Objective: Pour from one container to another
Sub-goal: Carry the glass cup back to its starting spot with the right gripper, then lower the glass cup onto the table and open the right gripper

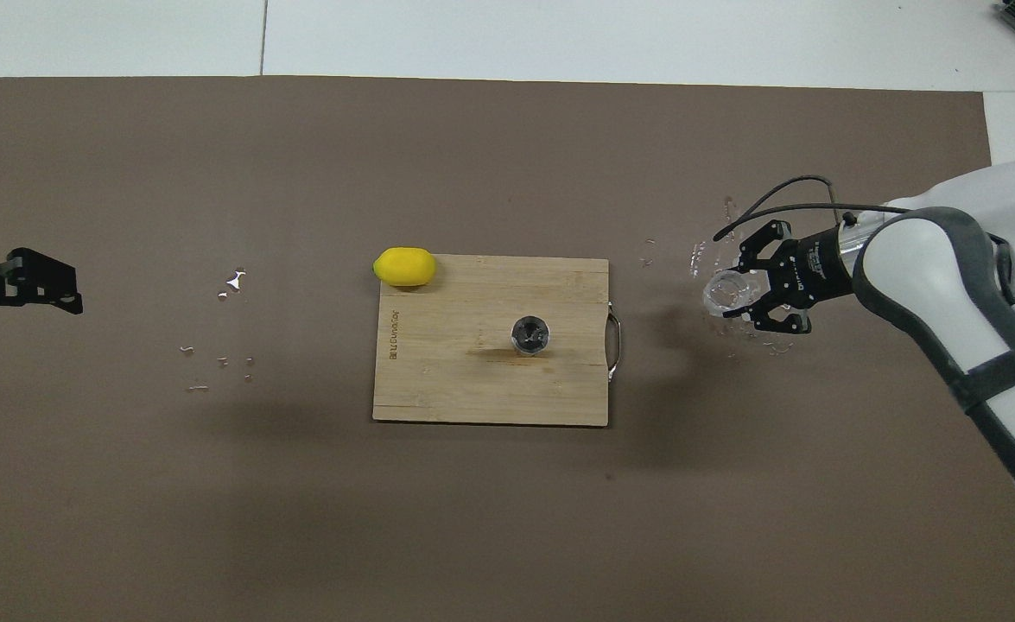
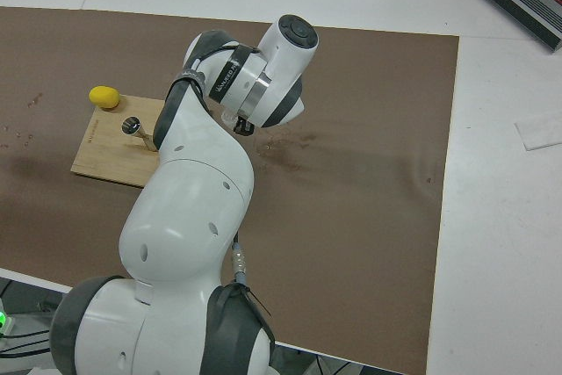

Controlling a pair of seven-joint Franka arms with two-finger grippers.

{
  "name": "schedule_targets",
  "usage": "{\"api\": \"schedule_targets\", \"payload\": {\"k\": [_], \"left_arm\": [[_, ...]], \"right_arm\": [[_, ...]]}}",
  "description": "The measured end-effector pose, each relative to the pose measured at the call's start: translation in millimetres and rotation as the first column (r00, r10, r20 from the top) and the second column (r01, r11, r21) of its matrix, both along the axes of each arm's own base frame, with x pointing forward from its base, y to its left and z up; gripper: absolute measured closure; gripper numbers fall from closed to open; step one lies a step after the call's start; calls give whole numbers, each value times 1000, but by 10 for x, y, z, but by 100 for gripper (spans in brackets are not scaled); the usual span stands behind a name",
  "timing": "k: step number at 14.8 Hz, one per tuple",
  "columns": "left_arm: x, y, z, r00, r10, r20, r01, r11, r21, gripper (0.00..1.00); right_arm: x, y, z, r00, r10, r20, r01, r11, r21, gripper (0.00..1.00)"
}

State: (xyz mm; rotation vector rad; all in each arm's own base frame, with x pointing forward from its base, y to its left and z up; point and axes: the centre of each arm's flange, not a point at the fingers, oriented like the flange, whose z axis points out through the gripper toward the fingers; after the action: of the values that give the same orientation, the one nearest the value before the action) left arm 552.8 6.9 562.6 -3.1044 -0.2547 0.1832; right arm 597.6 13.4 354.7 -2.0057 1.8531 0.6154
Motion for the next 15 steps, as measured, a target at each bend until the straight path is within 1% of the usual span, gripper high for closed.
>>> {"api": "schedule_targets", "payload": {"k": [3,5,7,10,12,13,15], "left_arm": [[-3,-355,160,998,-66,20,66,998,9,0],[-32,-371,377,995,-98,22,98,995,14,0],[-72,-353,551,986,-164,16,164,986,12,0],[-107,-408,500,979,-204,-12,205,979,6,0],[-114,-510,450,974,-225,-19,225,974,4,0],[-117,-577,448,971,-237,-18,237,972,5,0],[-107,-696,473,964,-267,3,267,964,6,0]], "right_arm": [[-73,-287,-135,999,29,17,-30,999,27,50],[-119,-507,-286,998,53,18,-54,998,45,50],[-142,-688,-425,998,61,20,-62,996,57,50],[-184,-954,-629,997,67,24,-68,995,75,50],[-222,-1141,-712,998,55,26,-57,995,83,50],[-244,-1212,-735,999,46,23,-48,995,86,50],[-288,-1303,-768,999,32,18,-34,996,88,50]]}}
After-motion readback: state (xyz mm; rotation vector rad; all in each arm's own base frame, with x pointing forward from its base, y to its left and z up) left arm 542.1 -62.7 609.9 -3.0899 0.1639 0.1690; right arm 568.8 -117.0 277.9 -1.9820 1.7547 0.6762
